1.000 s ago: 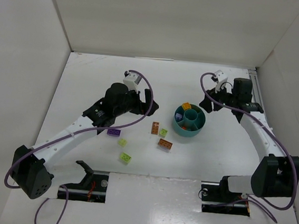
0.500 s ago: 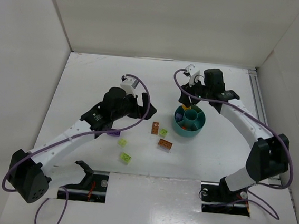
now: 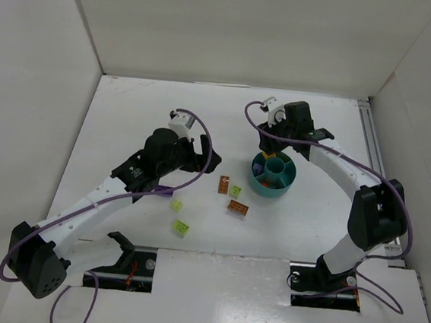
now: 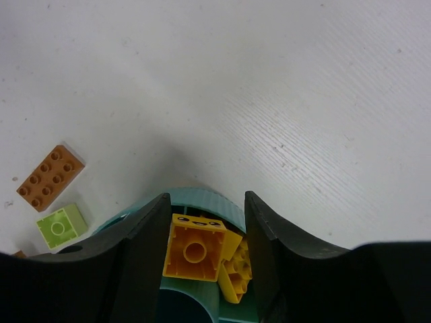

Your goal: Sort the legos into containers by color

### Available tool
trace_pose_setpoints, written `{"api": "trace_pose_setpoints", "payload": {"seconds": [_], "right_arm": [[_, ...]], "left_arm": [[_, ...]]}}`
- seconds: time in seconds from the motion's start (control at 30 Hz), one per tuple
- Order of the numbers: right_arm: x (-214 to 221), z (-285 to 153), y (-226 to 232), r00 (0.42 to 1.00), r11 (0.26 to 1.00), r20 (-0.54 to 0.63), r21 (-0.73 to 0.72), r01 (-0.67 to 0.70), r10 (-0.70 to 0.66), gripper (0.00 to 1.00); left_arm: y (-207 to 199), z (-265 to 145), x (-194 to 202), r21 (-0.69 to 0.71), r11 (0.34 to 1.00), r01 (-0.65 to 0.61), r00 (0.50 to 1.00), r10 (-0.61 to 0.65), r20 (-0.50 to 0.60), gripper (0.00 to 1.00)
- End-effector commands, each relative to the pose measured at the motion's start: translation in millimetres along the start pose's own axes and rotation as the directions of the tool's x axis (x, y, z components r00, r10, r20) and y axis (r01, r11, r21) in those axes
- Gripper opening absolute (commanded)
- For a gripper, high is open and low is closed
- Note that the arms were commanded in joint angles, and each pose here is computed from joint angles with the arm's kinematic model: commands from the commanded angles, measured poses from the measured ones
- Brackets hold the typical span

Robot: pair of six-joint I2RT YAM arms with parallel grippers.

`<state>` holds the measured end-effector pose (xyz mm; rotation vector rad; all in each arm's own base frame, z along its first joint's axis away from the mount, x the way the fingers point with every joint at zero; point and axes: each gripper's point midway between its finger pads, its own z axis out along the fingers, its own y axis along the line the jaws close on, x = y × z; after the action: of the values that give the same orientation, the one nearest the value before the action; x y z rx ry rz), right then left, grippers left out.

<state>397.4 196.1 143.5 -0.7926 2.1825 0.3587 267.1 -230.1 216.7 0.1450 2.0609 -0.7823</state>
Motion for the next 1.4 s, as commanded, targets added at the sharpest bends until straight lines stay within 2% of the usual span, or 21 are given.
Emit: {"api": "trace_pose_setpoints", "payload": {"seconds": [0.0, 0.2, 0.5, 0.73, 0.87, 0.97, 1.1, 1.27, 1.37], "right_arm": [[-18.7, -12.7, -4.0, 0.998, 0.999, 0.055, 0.05, 0.004, -0.007, 0.53], [0.7, -21.6, -7.2, 1.0, 0.996, -0.001, 0.09, -0.005, 0.005, 0.5], [-7.2, -43.4, -7.7, 0.999, 0.993, 0.032, 0.118, -0.001, -0.003, 0.5], [-25.5, -53.2, 7.0, 0.993, 0.995, 0.091, 0.066, 0.071, -0.077, 0.53], [-49.1, -68.5, 36.8, 0.971, 0.986, 0.172, 0.037, 0.165, -0.169, 0.57], [-48.6, -77.5, 64.5, 0.948, 0.971, 0.223, -0.026, 0.239, -0.227, 0.59], [-34.5, -90.9, 116.3, 0.895, 0.913, 0.28, -0.117, 0.391, -0.347, 0.63], [17.5, -93.9, 161.5, 0.904, 0.882, 0.249, -0.24, 0.404, -0.347, 0.64], [51.9, -87.6, 187.3, 0.925, 0.867, 0.219, -0.334, 0.37, -0.311, 0.64]], "left_arm": [[-0.1, -4.4, -8.1, -0.002, 1.0, 0.01, 0.999, -0.01, 0.037, 1.0], [1.3, -4.7, -6.1, -0.007, 1.0, 0.001, 1.0, -0.001, 0.029, 1.0], [1.0, -8.2, -6.3, -0.002, 1.0, 0.001, 0.999, -0.001, 0.037, 1.0], [-1.1, -16.1, -8.3, 0.008, 1.0, 0.01, 0.999, -0.011, 0.053, 1.0], [0.4, -19.3, -5.3, 0.009, 1.0, 0.01, 0.998, -0.011, 0.056, 1.0], [3.3, -18.9, 2.4, -0.004, 0.999, 0.049, 0.998, -0.048, 0.032, 1.0], [15.5, -23.5, 11.6, -0.063, 0.99, 0.126, 0.992, -0.124, 0.034, 1.0], [36.0, -30.6, 31.7, -0.156, 0.963, 0.22, 0.976, -0.218, 0.028, 1.0], [41.1, -36.0, 46.9, -0.16, 0.955, 0.248, 0.968, -0.249, 0.014, 1.0]]}}
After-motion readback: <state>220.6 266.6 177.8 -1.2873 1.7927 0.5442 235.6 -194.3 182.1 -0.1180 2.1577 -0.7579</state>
